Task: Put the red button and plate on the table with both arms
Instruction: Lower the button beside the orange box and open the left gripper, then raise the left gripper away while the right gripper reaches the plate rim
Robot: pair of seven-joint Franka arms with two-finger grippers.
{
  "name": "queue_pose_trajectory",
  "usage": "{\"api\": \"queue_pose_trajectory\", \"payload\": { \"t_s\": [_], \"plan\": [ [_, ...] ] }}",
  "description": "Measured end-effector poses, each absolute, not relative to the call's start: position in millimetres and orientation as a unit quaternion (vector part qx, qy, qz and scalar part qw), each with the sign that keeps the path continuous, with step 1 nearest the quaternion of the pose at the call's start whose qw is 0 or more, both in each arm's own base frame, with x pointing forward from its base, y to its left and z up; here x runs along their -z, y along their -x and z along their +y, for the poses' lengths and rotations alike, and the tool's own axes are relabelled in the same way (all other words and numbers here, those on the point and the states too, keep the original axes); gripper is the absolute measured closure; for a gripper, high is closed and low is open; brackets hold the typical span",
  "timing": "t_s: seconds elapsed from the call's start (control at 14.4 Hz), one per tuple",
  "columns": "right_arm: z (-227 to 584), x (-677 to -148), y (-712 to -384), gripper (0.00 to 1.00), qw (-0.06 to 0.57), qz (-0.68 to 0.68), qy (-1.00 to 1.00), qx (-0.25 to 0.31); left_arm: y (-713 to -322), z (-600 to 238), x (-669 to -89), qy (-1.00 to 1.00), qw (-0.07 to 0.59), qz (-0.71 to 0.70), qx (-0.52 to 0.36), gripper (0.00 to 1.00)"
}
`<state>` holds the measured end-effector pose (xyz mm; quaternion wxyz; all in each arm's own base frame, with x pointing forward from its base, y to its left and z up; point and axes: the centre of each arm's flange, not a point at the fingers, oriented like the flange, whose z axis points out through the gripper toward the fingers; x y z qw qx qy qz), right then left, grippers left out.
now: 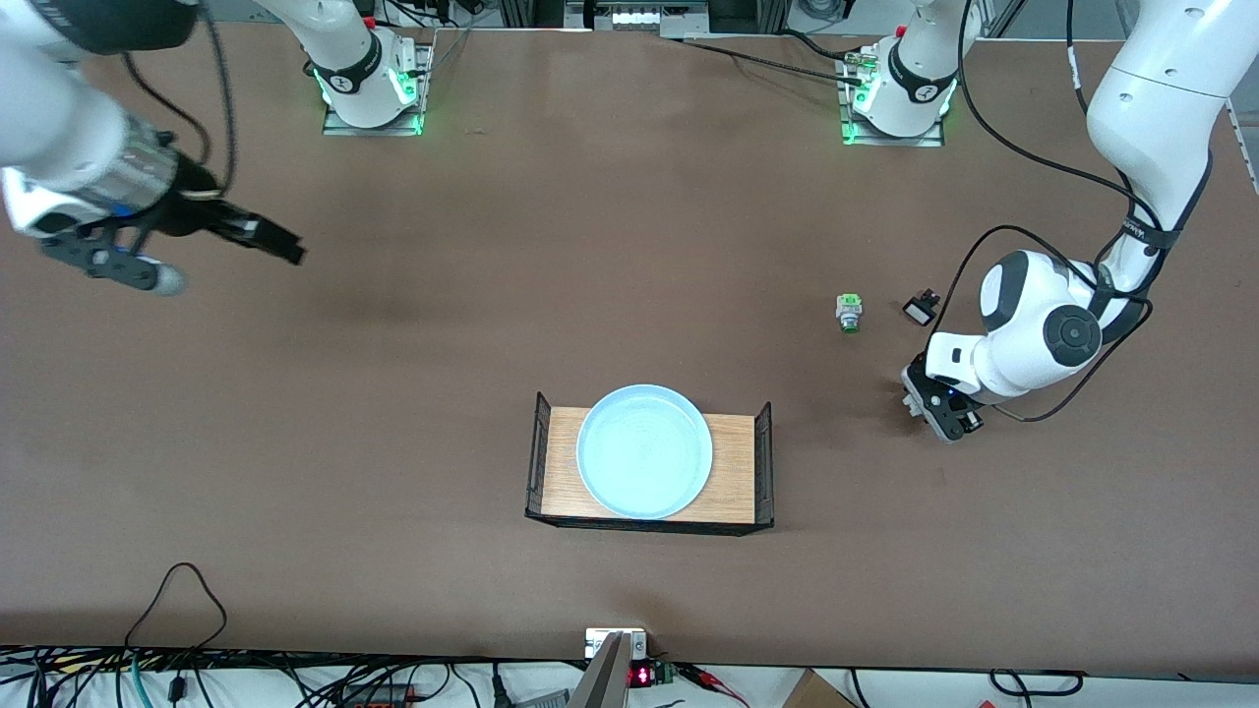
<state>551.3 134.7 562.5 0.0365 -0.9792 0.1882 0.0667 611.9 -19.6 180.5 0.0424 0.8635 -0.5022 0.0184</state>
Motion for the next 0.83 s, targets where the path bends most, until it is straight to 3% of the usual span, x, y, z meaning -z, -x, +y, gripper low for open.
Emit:
{"api": "queue_pose_trajectory", "payload": {
  "t_s": [0.21, 0.83],
  "plan": [
    [198, -548, -547, 0.00, 0.049, 0.214, 0.973, -0.069, -616, -23, -195, -0.862, 0.037, -0.505, -0.020, 0.01],
    [324, -496, -561, 0.00, 0.106, 0.355, 0.927, -0.061, -629, -52, -370, -0.906, 0.010, -0.409, 0.104, 0.00]
  ]
}}
